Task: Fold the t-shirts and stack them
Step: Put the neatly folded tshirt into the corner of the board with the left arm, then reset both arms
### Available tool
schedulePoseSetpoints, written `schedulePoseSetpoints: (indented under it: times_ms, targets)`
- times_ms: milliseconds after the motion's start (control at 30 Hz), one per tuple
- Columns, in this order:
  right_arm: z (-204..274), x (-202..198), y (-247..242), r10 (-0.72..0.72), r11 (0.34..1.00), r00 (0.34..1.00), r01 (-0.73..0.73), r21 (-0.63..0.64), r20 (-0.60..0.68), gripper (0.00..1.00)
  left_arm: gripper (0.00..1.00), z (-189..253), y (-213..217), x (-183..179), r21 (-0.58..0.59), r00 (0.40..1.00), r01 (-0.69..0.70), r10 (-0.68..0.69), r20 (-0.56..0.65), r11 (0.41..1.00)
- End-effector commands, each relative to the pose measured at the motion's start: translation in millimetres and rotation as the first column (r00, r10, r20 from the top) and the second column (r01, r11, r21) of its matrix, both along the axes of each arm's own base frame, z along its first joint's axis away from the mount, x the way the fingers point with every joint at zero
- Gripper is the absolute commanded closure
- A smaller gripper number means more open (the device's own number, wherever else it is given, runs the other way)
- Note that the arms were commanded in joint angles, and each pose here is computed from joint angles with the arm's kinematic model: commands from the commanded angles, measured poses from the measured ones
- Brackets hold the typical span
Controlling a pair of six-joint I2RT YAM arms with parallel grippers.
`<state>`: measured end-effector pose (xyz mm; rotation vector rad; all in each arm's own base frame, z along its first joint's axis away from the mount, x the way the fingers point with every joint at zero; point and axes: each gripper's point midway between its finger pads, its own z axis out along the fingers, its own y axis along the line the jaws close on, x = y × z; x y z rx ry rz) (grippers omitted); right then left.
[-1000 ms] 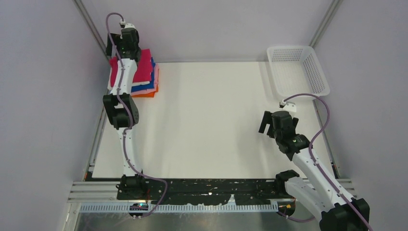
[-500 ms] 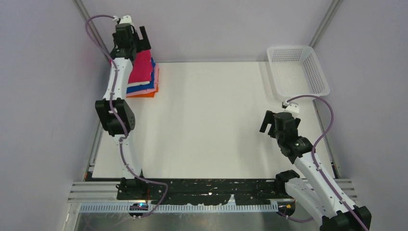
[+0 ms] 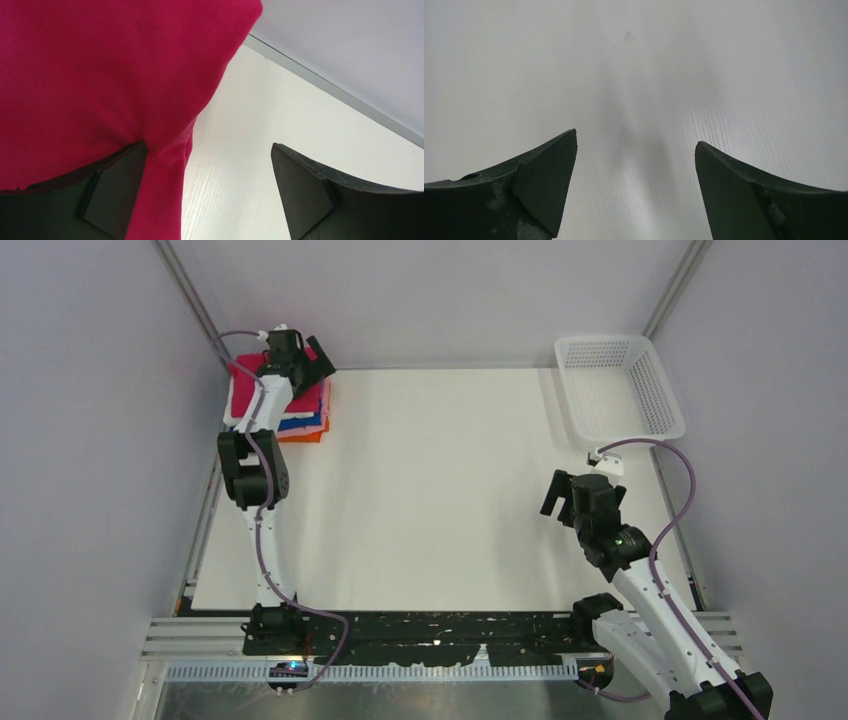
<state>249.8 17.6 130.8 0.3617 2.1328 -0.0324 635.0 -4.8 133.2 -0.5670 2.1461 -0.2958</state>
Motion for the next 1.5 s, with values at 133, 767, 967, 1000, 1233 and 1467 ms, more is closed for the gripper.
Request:
schedulePoseSetpoints:
  times_ms: [133,767,967,1000,1233,1467]
  targets:
    - [8.3,3.7,-3.9,-0.022,1.000,0.999,0.022,0.000,0.044,0.05,0.00,-8.0,-21.0,11.4,-0.161,1.000,0.010,-0.007,0.020,0.987]
    - [36.9,8.7,10.6,0.017,0.994,0.977,-0.039,0.097,0.215,0.05,0.00,165.0,-88.5,-171.8,0.106,0.937,0.203,-0.224,0.268,0.973]
    - [20.6,7.2,10.6,-0.005,0.991,0.971,-0.027,0.129,0.240,0.05,0.00,94.1,-103.1,-296.1,0.086,0.929,0.252,-0.266,0.257,0.964]
    - [20.1,8.2,10.6,-0.011,0.990,0.968,-0.024,0.136,0.251,0.05,0.00,80.1,-102.9,-313.0,0.087,0.932,0.255,-0.269,0.242,0.963]
    - [14.9,3.9,2.7,-0.063,0.989,0.964,0.025,0.148,0.259,0.05,0.00,28.9,-80.8,-364.9,0.098,0.958,0.203,-0.218,0.185,0.974]
    - [16.0,2.4,-0.2,-0.073,0.989,0.961,0.036,0.142,0.266,0.05,0.00,32.3,-66.5,-371.2,0.146,0.964,0.159,-0.185,0.190,0.977]
